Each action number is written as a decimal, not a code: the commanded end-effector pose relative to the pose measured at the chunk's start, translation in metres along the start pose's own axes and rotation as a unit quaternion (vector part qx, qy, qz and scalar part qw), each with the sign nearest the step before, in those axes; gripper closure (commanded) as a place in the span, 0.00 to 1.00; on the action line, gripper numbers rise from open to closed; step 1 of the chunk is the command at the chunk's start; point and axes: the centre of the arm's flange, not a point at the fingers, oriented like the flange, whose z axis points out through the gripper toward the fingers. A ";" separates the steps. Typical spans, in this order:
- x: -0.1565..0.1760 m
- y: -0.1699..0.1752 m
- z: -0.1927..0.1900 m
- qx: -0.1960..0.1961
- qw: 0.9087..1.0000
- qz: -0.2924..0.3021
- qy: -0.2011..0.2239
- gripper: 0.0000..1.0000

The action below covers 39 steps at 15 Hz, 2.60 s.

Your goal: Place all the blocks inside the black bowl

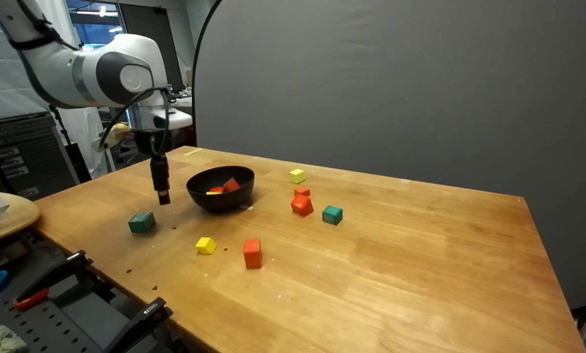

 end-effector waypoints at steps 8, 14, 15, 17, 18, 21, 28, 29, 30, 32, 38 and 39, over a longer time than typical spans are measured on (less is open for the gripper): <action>-0.076 0.017 0.061 0.107 0.984 0.139 0.013 0.48; -0.080 0.018 0.043 0.120 0.981 0.144 0.051 0.77; -0.082 0.020 0.037 0.126 0.980 0.142 0.064 0.77; -0.085 0.025 0.016 0.144 0.974 0.137 0.108 0.77; -0.086 0.029 0.002 0.153 0.970 0.134 0.133 0.77; -0.076 0.041 -0.044 0.154 0.962 0.133 0.182 0.77; -0.021 0.061 -0.019 0.130 0.974 0.103 0.156 0.47; -0.016 0.066 -0.020 0.127 0.975 0.101 0.152 0.15; -0.013 0.061 -0.012 0.121 0.978 0.094 0.144 0.07; -0.014 0.052 -0.002 0.124 0.982 0.074 0.126 0.00; -0.044 0.010 -0.002 0.123 0.987 0.021 0.105 0.00; -0.043 0.004 0.003 0.115 0.988 0.021 0.099 0.00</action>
